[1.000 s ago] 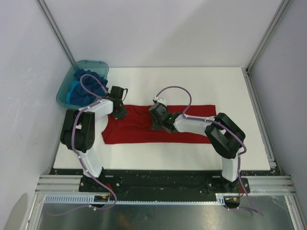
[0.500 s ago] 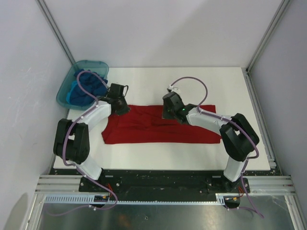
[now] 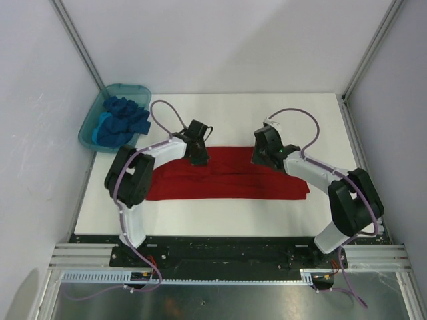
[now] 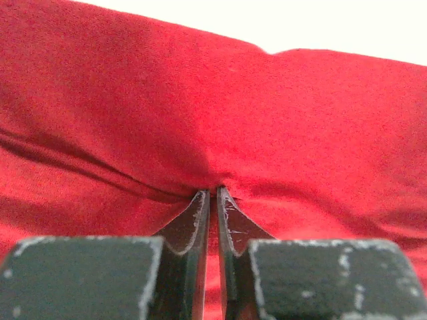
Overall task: Fold and stack the t-shirts
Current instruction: Fold the other side of the tshirt into a rectangle, then rotate the tshirt 90 degrees
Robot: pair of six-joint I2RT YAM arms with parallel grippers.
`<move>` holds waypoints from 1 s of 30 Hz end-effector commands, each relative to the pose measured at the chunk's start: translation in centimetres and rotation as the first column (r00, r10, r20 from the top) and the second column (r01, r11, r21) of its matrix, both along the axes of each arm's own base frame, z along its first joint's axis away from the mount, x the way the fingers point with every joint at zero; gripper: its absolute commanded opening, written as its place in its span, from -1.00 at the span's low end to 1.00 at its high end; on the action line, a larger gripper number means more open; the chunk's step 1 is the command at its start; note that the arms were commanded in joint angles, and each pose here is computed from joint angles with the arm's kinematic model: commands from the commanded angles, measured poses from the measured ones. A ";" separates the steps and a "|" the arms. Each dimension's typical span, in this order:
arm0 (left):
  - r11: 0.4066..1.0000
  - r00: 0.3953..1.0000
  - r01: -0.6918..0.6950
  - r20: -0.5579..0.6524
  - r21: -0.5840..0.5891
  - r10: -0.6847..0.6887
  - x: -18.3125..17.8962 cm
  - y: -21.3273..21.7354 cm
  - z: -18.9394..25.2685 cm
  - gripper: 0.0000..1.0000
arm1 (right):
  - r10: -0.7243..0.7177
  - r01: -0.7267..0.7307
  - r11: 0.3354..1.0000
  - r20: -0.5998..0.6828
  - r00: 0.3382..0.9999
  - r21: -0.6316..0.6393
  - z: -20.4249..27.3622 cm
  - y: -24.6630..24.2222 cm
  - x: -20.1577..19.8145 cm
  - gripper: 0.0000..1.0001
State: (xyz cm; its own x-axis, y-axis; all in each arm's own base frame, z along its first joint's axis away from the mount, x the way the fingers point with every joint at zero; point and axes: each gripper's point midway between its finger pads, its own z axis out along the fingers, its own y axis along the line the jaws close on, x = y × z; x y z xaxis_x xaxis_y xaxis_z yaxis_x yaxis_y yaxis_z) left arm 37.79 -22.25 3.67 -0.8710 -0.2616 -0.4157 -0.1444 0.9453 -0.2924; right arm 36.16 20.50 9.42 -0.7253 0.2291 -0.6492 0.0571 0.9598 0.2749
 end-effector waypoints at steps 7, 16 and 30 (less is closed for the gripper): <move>1.000 0.999 0.006 0.040 -0.003 -0.006 1.0 -0.5 0.9 -0.41 | -0.016 0.016 1.000 0.014 1.000 0.011 1.3 -1.9 -1.0 -0.37; 0.954 0.946 -0.267 0.153 -0.138 0.287 -5.8 5.4 8.2 -0.07 | -0.008 0.004 0.996 0.048 0.999 0.093 3.4 -2.0 -0.2 -0.36; 0.695 0.707 -0.701 -0.035 -0.160 0.706 -16.0 12.8 0.9 0.23 | 0.058 -0.063 0.989 0.045 0.997 0.131 5.2 -1.8 -1.5 -0.36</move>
State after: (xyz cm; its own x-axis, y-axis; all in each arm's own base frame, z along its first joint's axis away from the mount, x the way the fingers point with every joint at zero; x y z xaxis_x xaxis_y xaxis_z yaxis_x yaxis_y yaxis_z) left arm 20.90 -10.69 4.31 -0.5588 -0.7555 -0.3420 -0.6443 0.6552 -0.3946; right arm 35.23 18.42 13.02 -0.7167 0.2921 -0.6332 0.0301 0.9202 0.3903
